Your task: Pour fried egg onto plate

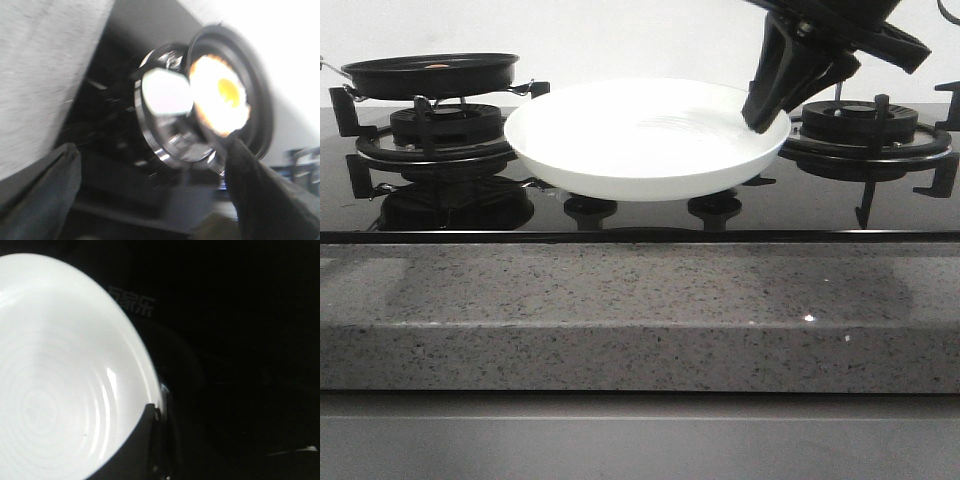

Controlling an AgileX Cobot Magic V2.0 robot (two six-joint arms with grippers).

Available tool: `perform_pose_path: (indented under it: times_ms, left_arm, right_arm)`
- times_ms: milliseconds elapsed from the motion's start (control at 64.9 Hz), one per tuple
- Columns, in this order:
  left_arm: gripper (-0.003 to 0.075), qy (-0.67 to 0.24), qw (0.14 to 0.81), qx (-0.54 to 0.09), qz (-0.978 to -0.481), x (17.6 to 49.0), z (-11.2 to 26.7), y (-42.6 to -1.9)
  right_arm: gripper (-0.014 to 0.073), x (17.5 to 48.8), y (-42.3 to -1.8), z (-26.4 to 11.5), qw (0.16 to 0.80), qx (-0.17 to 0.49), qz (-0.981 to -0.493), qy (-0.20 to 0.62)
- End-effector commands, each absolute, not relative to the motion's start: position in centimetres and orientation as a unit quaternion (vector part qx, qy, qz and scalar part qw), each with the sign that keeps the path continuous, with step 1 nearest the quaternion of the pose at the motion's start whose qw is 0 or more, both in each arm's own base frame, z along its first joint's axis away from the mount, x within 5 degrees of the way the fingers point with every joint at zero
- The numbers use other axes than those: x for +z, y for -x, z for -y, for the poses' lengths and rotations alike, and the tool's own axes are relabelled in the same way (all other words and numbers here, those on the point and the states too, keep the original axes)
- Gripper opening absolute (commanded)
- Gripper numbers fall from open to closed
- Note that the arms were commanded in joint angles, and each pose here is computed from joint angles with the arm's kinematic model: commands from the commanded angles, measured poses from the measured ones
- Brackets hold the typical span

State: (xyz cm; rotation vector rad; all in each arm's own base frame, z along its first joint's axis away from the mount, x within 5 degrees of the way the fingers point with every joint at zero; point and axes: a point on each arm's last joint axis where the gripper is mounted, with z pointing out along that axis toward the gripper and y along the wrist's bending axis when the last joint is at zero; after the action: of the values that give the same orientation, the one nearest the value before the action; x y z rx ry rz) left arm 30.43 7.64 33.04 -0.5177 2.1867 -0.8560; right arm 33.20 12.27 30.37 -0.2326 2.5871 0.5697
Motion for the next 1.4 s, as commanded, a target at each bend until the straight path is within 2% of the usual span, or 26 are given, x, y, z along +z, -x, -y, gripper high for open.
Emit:
perform_pose_path:
  times_ms: [0, 123, 432, 616, 1079, 1387]
  left_arm:
    - [0.0576, 0.206, 0.388, -0.407, -0.801, 34.5, -7.4, -31.5]
    - [0.0576, 0.216, 0.373, -0.473, -0.768, 33.4, -7.5, -33.0]
    - [0.0576, 0.258, 0.339, -0.544, -0.723, 30.6, -7.9, -35.4]
    - [0.0576, 0.257, 0.331, -0.551, -0.721, 30.3, -7.5, -36.0]
    - [0.0576, 0.232, 0.341, -0.562, -0.717, 31.6, -6.3, -37.1]
    - [0.0575, 0.235, 0.314, -0.575, -0.718, 30.3, -6.3, -37.7]
  right_arm:
    - [-0.0068, 32.9, -32.9, -12.3, 0.288, 0.227, -0.927, 0.082]
    - [-0.0068, 32.9, -32.9, -12.3, 0.288, 0.227, -0.927, 0.082]
    - [-0.0068, 32.9, -32.9, -12.3, 0.288, 0.227, -0.927, 0.082]
    - [-0.0068, 32.9, -32.9, -12.3, 0.288, 0.227, -0.927, 0.082]
    - [-0.0068, 32.9, -32.9, -12.3, 0.287, 0.227, -0.927, 0.082]
    - [-0.0068, 32.9, -32.9, -12.3, 0.287, 0.227, -0.927, 0.082]
